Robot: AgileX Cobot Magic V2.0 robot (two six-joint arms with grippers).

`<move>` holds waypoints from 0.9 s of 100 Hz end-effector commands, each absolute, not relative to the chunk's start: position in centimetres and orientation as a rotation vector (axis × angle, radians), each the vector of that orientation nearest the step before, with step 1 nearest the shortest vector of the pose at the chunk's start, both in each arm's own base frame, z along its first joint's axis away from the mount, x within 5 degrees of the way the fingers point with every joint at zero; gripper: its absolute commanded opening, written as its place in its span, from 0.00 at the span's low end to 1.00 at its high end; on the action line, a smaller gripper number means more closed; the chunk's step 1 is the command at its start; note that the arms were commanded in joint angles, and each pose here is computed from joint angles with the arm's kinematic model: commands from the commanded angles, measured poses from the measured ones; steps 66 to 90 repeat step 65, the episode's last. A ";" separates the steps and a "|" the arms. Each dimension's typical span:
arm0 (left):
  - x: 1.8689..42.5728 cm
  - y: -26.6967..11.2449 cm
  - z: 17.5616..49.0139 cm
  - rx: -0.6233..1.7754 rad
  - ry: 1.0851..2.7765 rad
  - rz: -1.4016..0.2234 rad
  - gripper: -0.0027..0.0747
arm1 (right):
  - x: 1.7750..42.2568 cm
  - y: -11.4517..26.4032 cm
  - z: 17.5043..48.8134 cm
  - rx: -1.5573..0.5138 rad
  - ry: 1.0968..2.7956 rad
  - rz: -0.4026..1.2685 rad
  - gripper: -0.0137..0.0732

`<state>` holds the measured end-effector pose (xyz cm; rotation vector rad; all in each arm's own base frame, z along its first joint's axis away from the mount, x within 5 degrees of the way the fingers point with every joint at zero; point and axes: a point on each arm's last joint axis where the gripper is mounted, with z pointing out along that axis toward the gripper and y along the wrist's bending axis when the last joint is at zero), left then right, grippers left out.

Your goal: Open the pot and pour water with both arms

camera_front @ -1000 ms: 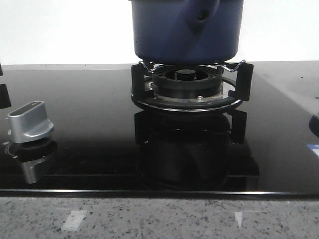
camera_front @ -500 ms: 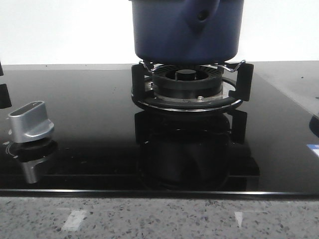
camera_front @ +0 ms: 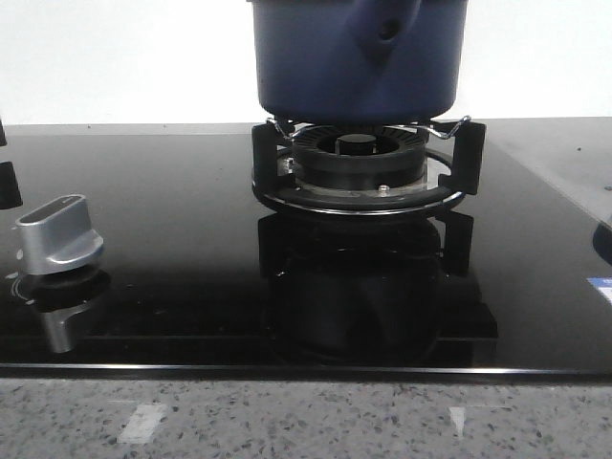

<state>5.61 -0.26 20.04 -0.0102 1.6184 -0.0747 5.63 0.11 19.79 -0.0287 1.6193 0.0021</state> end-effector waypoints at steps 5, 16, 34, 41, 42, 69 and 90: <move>5.5 -0.2 19.8 -0.022 1.548 -0.081 0.01 | 5.6 0.1 19.6 -0.023 1.566 0.006 0.10; 5.5 -0.2 19.8 -0.022 1.548 -0.081 0.01 | 5.6 0.1 19.6 -0.023 1.563 0.006 0.10; 5.5 -0.2 19.8 -0.022 1.548 -0.081 0.01 | 5.6 0.1 19.6 -0.023 1.565 0.006 0.10; 5.5 -0.2 19.8 -0.022 1.548 -0.081 0.01 | 5.6 0.1 19.6 -0.023 1.565 0.006 0.10; 5.5 -0.2 19.8 -0.022 1.548 -0.081 0.01 | 5.6 0.1 19.6 -0.023 1.565 0.006 0.10; 5.5 -0.2 19.8 -0.022 1.548 -0.081 0.01 | 5.6 0.1 19.6 -0.023 1.565 0.006 0.10; 5.5 -0.2 19.8 -0.022 1.548 -0.081 0.01 | 5.6 0.1 19.6 -0.023 1.565 0.006 0.10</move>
